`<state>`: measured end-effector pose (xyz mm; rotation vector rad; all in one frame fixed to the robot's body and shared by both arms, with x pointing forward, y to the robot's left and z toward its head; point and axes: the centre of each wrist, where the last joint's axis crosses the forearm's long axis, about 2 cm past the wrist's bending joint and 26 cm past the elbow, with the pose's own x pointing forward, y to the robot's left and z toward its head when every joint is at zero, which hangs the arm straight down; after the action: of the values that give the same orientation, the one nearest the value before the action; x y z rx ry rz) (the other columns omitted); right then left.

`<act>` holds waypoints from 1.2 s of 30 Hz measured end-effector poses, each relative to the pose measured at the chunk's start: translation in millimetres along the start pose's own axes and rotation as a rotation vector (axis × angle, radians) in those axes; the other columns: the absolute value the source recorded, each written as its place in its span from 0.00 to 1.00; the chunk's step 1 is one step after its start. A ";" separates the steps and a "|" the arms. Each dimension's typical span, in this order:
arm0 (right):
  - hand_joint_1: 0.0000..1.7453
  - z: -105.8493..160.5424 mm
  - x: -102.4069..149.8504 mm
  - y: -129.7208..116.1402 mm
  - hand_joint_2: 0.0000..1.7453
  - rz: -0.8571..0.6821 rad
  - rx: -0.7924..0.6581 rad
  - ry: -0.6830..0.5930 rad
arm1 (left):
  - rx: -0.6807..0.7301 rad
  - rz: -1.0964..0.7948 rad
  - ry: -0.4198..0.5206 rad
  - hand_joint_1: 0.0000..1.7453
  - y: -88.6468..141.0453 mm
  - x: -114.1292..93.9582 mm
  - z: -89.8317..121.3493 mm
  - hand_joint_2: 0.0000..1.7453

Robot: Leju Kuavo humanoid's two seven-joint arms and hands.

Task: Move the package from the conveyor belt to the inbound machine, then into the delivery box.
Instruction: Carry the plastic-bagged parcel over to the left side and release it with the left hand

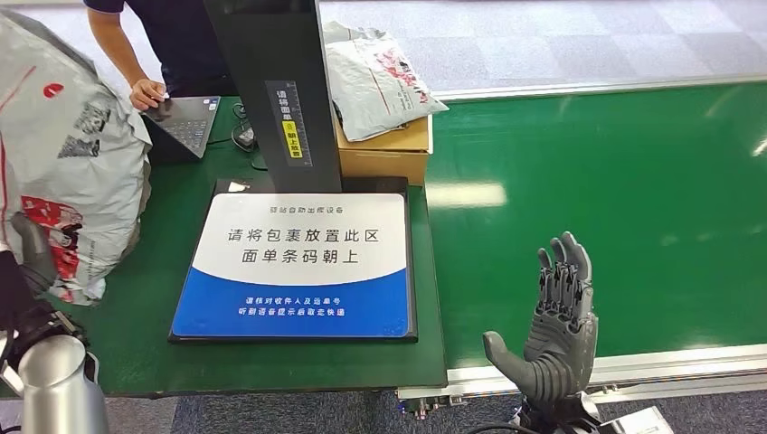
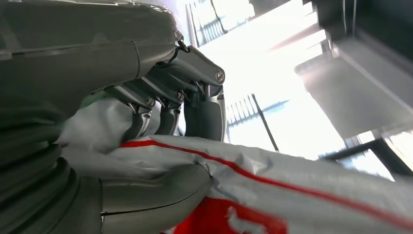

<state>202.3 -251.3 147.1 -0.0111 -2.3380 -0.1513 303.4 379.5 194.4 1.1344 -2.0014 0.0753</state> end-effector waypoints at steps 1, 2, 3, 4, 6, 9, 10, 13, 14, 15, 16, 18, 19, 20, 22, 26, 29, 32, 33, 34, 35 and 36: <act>0.00 -2.5 -1.8 2.2 1.00 -0.005 0.002 -0.003 | 0.039 -0.042 0.008 0.72 -0.3 -1.5 -6.0 1.00; 0.00 -5.0 -3.5 4.4 1.00 -0.009 0.003 -0.006 | 0.067 -0.079 0.013 0.68 -1.4 -3.6 -12.4 1.00; 0.00 -6.9 -5.0 6.6 1.00 -0.013 0.002 -0.008 | 0.086 -0.112 0.019 0.66 -2.9 -6.9 -18.9 1.00; 0.00 -8.2 -6.3 8.4 1.00 -0.016 0.000 -0.009 | 0.096 -0.138 0.027 0.68 -4.6 -10.8 -25.3 1.00; 0.00 -9.8 -8.2 11.1 1.00 -0.020 -0.008 -0.008 | 0.099 -0.177 0.042 0.75 -8.5 -18.1 -38.0 1.00; 0.00 -12.2 -10.2 14.6 1.00 -0.025 -0.019 -0.010 | 0.091 -0.244 0.058 0.88 -15.4 -27.3 -54.2 1.00; 0.00 -13.3 -10.9 15.6 1.00 -0.027 -0.022 -0.011 | 0.087 -0.267 0.066 0.93 -18.5 -30.6 -59.8 1.00; 0.00 -18.0 -13.3 20.1 1.00 -0.039 -0.022 -0.017 | 0.087 -0.351 0.092 1.00 -26.3 -38.4 -82.3 1.00; 0.00 -19.7 -14.2 21.8 1.00 -0.044 -0.021 -0.019 | 0.085 -0.384 0.100 1.00 -27.4 -40.3 -89.3 1.00; 0.00 -21.6 -15.2 23.4 1.00 -0.049 -0.021 -0.021 | 0.080 -0.420 0.106 0.99 -27.9 -41.9 -95.6 1.00; 0.00 -23.9 -16.4 25.0 1.00 -0.054 -0.019 -0.024 | 0.075 -0.459 0.113 0.90 -28.0 -43.3 -101.4 1.00; 0.00 -29.0 -19.2 28.2 1.00 -0.064 -0.015 -0.030 | 0.073 -0.530 0.135 0.76 -26.1 -46.1 -112.9 1.00; 0.00 -31.3 -20.6 29.8 1.00 -0.069 -0.013 -0.032 | 0.077 -0.557 0.151 0.75 -24.3 -47.8 -118.6 1.00; 0.00 -33.1 -22.1 31.3 1.00 -0.075 -0.012 -0.032 | 0.080 -0.577 0.171 0.84 -22.7 -49.8 -123.8 1.00; 0.00 -36.1 -24.8 34.1 1.00 -0.085 -0.011 -0.031 | 0.083 -0.607 0.210 0.97 -19.7 -54.2 -131.7 1.00; 0.00 -42.8 -28.2 39.7 1.00 -0.107 -0.007 -0.036 | 0.076 -0.658 0.274 0.99 -15.4 -62.5 -139.7 1.00; 0.00 -45.9 -30.1 42.3 1.00 -0.116 -0.008 -0.035 | 0.074 -0.677 0.315 1.00 -11.4 -69.0 -141.7 1.00; 0.00 -47.9 -31.6 44.7 1.00 -0.122 -0.005 -0.034 | 0.080 -0.705 0.374 1.00 -6.0 -76.0 -142.4 1.00; 0.00 -48.5 -31.8 45.3 1.00 -0.123 -0.004 -0.032 | 0.085 -0.714 0.398 1.00 -3.1 -79.2 -142.5 1.00; 0.00 -48.7 -31.9 45.7 1.00 -0.124 -0.003 -0.030 | 0.090 -0.721 0.421 1.00 0.2 -82.6 -142.5 1.00; 0.00 -48.8 -32.0 46.1 1.00 -0.125 -0.003 -0.026 | 0.095 -0.727 0.443 1.00 4.1 -86.5 -142.0 1.00; 0.00 -48.8 -32.0 46.5 1.00 -0.127 -0.002 -0.023 | 0.101 -0.732 0.464 1.00 8.6 -90.7 -141.5 1.00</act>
<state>262.0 -209.4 162.8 0.1352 -2.3622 -0.2167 408.6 505.8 230.2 1.6726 -1.1119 0.0532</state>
